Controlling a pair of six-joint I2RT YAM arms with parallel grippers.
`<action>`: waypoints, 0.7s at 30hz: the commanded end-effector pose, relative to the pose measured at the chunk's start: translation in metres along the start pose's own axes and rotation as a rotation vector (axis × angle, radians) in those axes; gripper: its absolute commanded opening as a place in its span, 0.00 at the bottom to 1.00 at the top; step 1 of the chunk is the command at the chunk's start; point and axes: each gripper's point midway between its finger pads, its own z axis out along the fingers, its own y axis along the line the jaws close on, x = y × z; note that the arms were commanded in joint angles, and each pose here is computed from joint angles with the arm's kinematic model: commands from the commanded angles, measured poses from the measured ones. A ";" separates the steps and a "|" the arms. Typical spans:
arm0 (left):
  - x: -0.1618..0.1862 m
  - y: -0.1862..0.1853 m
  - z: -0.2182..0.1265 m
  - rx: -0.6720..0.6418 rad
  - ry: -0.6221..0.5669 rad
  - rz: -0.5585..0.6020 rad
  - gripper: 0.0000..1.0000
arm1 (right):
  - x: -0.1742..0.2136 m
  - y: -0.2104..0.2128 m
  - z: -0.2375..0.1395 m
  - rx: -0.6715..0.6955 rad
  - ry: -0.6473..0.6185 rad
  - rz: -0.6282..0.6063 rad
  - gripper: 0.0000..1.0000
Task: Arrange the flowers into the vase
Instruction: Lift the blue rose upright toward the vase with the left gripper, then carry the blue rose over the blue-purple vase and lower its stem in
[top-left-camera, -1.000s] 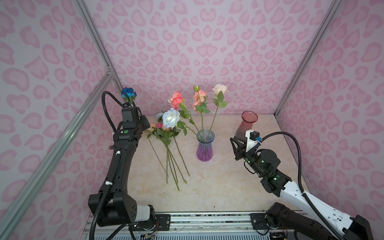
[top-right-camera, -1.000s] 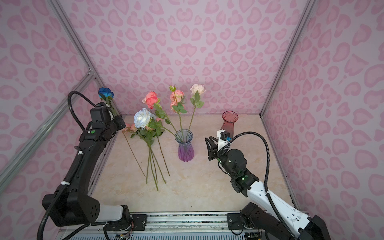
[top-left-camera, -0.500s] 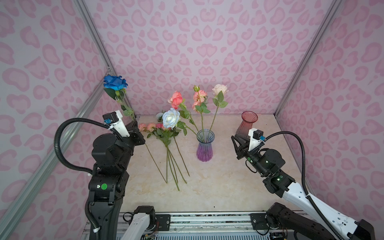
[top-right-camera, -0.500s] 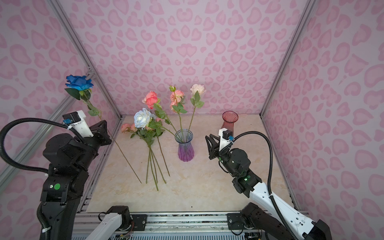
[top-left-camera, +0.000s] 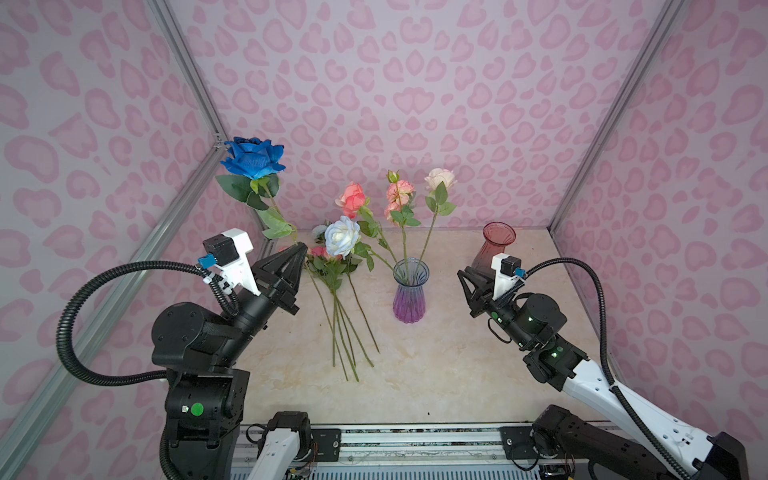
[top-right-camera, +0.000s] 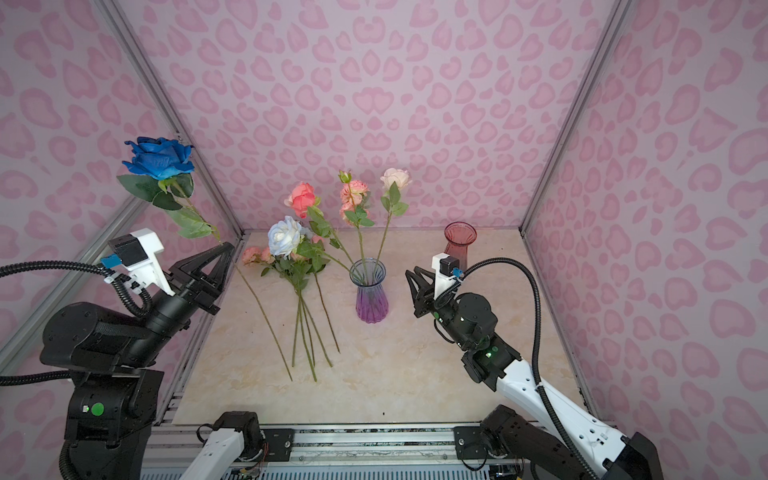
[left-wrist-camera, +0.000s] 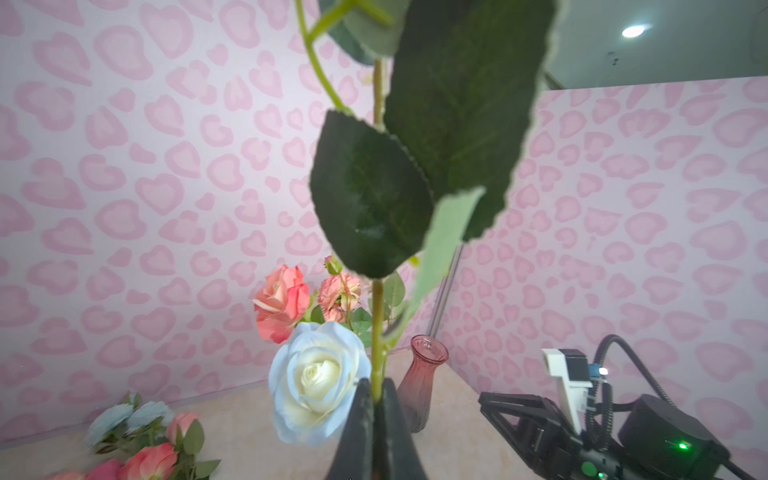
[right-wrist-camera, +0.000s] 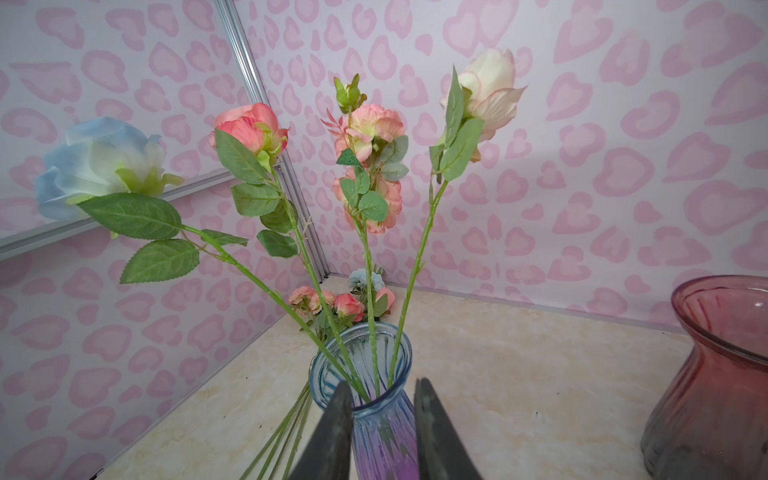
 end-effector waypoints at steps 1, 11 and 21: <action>-0.016 -0.030 0.006 0.164 -0.057 0.025 0.03 | -0.003 -0.002 0.002 0.016 -0.011 -0.024 0.27; 0.010 -0.082 0.094 0.228 -0.031 0.206 0.03 | -0.004 -0.010 0.004 0.063 -0.006 -0.044 0.27; 0.022 -0.092 0.166 0.172 -0.132 0.268 0.03 | -0.005 -0.020 -0.007 0.108 -0.017 -0.049 0.27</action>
